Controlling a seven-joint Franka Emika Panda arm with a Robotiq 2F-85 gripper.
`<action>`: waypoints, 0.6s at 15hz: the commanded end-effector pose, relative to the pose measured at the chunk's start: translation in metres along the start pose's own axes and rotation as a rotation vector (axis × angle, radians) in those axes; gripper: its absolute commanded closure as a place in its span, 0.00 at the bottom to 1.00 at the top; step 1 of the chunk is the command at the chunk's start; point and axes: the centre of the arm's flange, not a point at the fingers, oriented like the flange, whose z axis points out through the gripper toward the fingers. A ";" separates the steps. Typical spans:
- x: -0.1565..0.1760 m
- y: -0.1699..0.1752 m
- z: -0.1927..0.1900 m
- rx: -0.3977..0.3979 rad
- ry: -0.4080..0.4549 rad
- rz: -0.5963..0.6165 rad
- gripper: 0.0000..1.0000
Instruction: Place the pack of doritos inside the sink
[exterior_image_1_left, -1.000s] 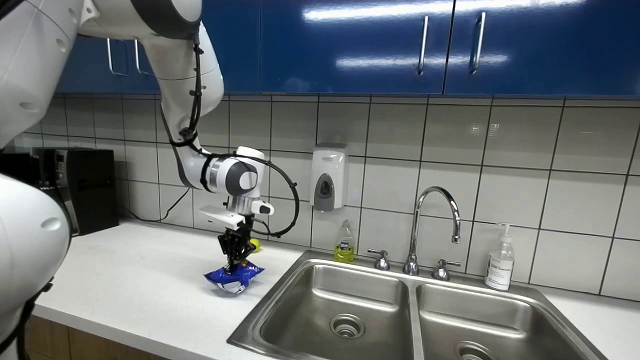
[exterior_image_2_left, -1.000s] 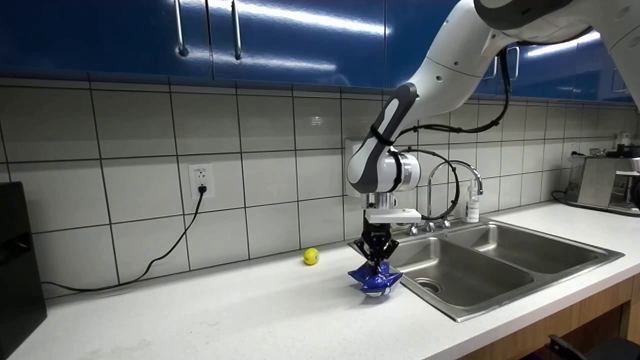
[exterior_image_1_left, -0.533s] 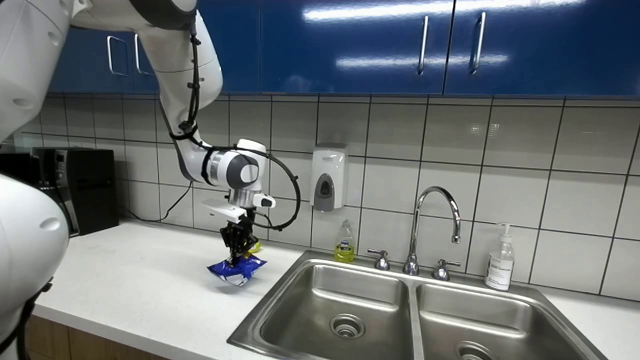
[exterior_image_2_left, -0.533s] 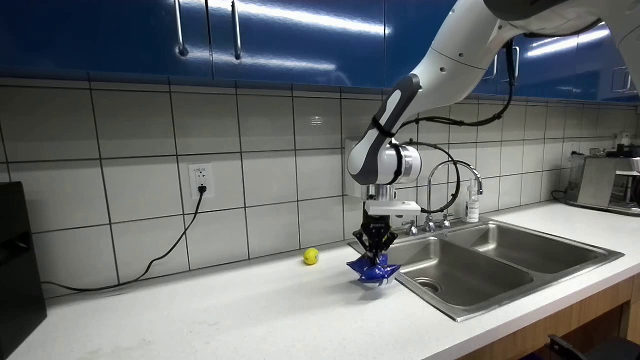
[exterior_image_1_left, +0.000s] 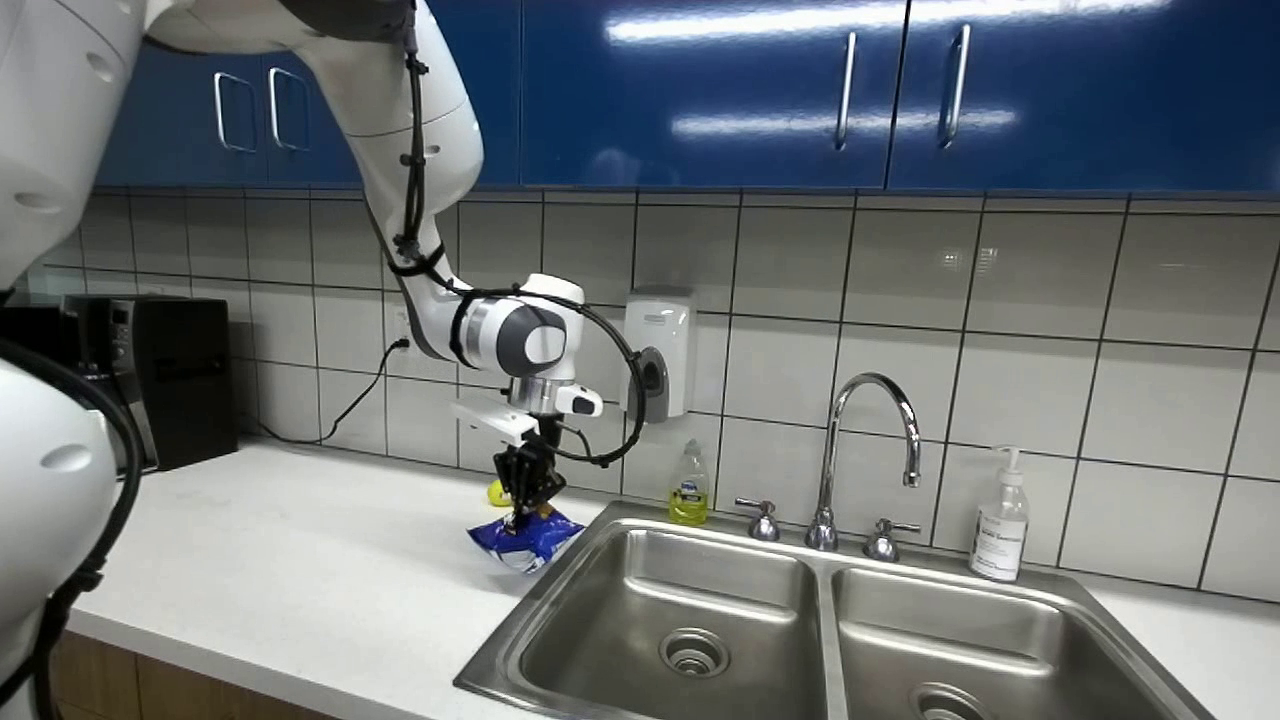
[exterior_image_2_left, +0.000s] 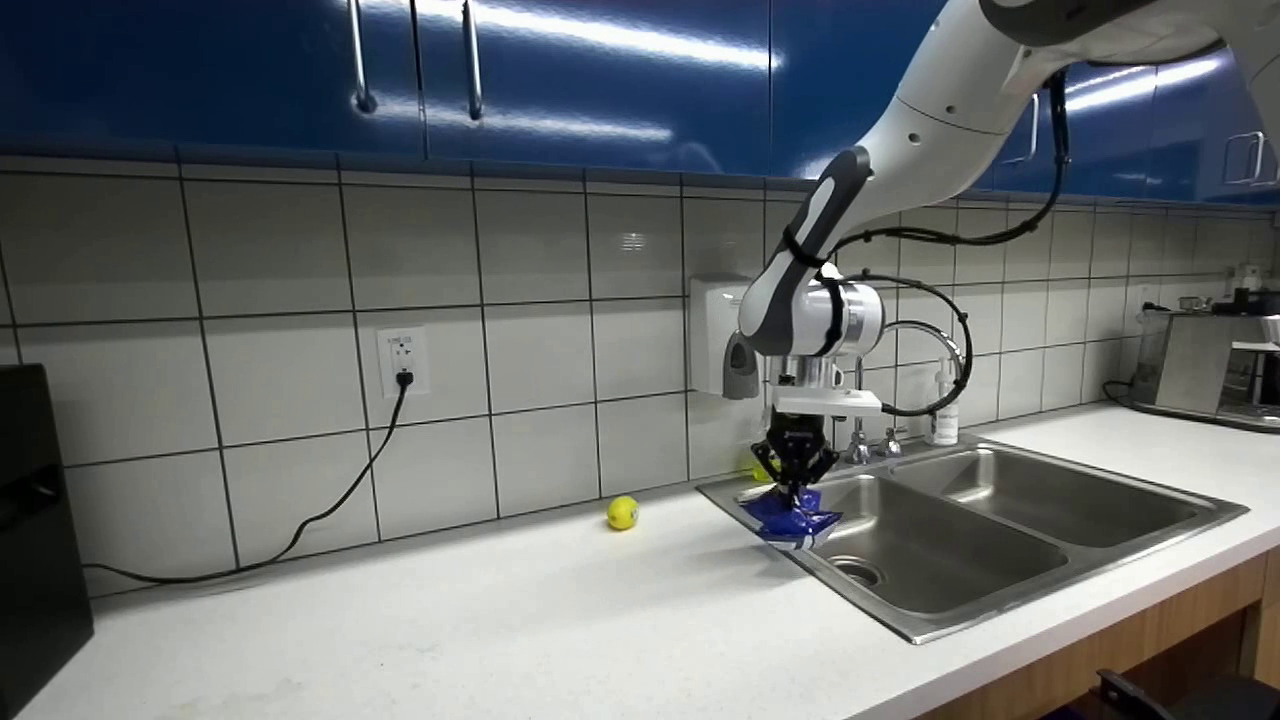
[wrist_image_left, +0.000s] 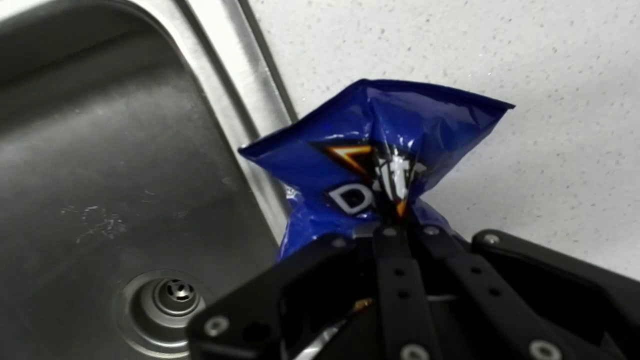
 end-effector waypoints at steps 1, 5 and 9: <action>0.004 0.043 -0.014 0.022 0.016 0.085 1.00; 0.011 0.087 -0.016 0.020 0.026 0.169 1.00; 0.019 0.126 -0.015 0.020 0.042 0.246 1.00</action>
